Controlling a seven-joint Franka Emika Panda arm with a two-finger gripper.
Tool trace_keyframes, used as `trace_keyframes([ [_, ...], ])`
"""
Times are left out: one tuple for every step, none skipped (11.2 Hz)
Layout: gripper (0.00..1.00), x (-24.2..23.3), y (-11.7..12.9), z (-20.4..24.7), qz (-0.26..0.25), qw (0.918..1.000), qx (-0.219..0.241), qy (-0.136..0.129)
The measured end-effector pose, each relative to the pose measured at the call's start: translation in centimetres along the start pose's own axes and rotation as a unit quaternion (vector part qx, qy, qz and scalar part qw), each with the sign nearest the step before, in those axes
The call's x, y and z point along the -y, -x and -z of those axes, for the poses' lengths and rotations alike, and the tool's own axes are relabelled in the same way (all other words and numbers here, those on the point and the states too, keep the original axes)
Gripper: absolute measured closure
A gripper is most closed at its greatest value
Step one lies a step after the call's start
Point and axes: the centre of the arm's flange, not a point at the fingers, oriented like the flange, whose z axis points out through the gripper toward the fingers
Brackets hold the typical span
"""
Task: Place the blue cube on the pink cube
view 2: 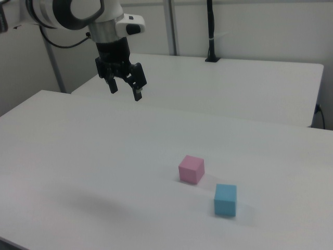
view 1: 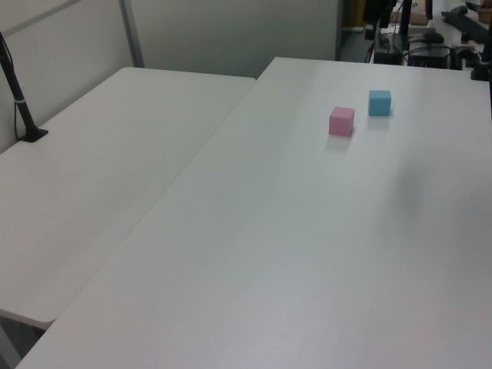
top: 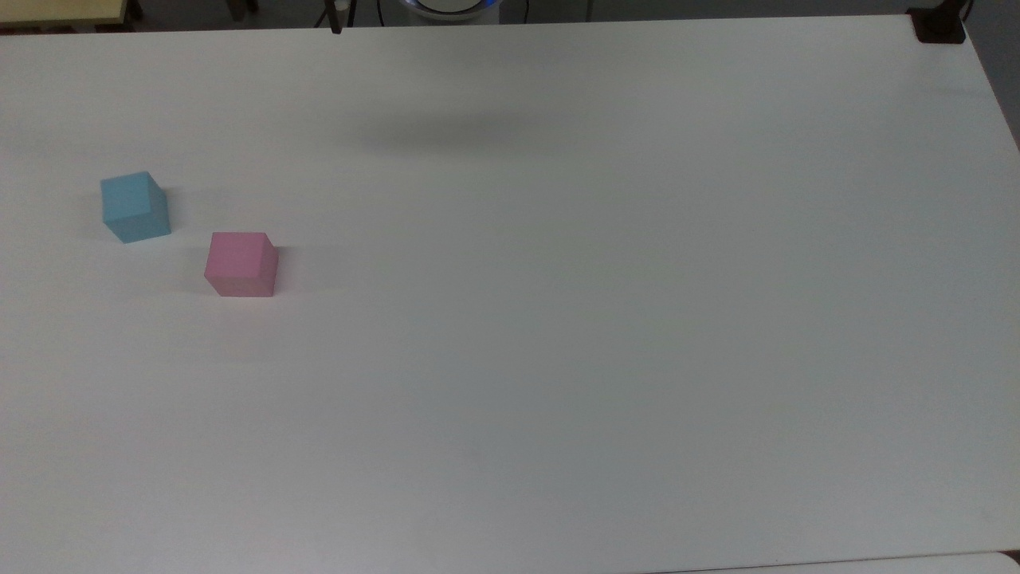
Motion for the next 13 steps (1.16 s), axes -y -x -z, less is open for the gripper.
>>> trace_keyframes([
  [0.0,0.0,0.0,0.0,0.0,1.0,0.0,0.0],
  [0.0,0.0,0.0,0.0,0.0,1.0,0.0,0.0],
  [0.0,0.0,0.0,0.0,0.0,1.0,0.0,0.0],
  [0.0,0.0,0.0,0.0,0.0,1.0,0.0,0.0],
  [0.0,0.0,0.0,0.0,0.0,1.0,0.0,0.0],
  [0.0,0.0,0.0,0.0,0.0,1.0,0.0,0.0],
  [0.0,0.0,0.0,0.0,0.0,1.0,0.0,0.0],
  [0.0,0.0,0.0,0.0,0.0,1.0,0.0,0.0],
  [0.0,0.0,0.0,-0.1,0.0,1.0,0.001,0.0],
  [0.0,0.0,0.0,-0.1,0.0,1.0,0.001,0.0],
  [0.0,-0.1,0.1,-0.2,0.001,1.0,0.003,0.0],
  [0.0,-0.4,0.1,-0.3,0.0,1.0,0.006,0.0],
  [0.0,-1.2,0.2,-0.5,0.011,0.9999,0.008,0.002],
])
